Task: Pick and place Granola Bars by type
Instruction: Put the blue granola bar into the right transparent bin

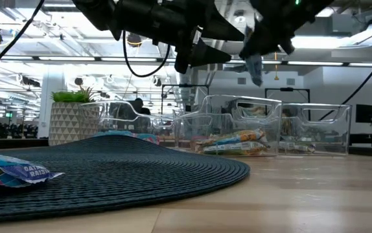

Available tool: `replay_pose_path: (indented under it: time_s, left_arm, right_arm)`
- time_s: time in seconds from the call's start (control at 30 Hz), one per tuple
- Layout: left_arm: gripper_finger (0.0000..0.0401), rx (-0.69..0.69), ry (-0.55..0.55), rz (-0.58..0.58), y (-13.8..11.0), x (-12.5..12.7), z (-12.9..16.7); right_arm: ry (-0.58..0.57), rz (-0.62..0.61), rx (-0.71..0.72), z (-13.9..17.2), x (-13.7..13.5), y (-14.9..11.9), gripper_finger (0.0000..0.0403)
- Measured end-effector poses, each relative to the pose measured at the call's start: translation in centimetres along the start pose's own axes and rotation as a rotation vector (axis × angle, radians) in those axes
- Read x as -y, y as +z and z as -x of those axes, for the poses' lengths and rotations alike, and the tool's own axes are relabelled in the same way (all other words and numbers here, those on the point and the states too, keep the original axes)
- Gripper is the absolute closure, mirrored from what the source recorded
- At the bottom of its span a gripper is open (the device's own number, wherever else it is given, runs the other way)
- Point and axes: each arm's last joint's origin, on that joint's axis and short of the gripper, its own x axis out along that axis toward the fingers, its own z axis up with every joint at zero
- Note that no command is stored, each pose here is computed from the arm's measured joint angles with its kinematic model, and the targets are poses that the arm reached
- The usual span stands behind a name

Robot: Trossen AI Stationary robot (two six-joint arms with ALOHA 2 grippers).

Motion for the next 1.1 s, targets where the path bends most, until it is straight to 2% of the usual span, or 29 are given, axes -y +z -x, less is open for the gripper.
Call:
replay_pose_path:
  time_s: [0.3,0.53,0.73,0.97,1.1]
  left_arm:
    - [0.0124,-0.005,-0.036,-0.006,-0.3,1.3,0.2]
    - [0.0124,-0.01,-0.062,-0.01,-0.5,2.2,0.4]
    - [0.0124,-0.014,-0.078,-0.013,-0.7,2.8,0.6]
    - [0.0124,-0.02,-0.103,-0.014,-0.7,3.0,0.6]
    - [0.0124,-0.021,-0.106,-0.014,-0.7,3.1,0.6]
  right_arm:
    - [-0.275,-0.04,-0.15,-1.2,4.1,-1.0,0.0347]
    - [-0.418,-0.121,-0.287,-1.5,7.0,-2.0,0.0347]
    - [-0.453,-0.165,-0.389,-1.4,8.4,-2.6,0.0347]
    - [-0.453,-0.195,-0.406,-1.6,9.1,-2.6,0.0347]
    - [-0.404,-0.239,-0.449,-1.9,9.5,-2.7,0.0347]
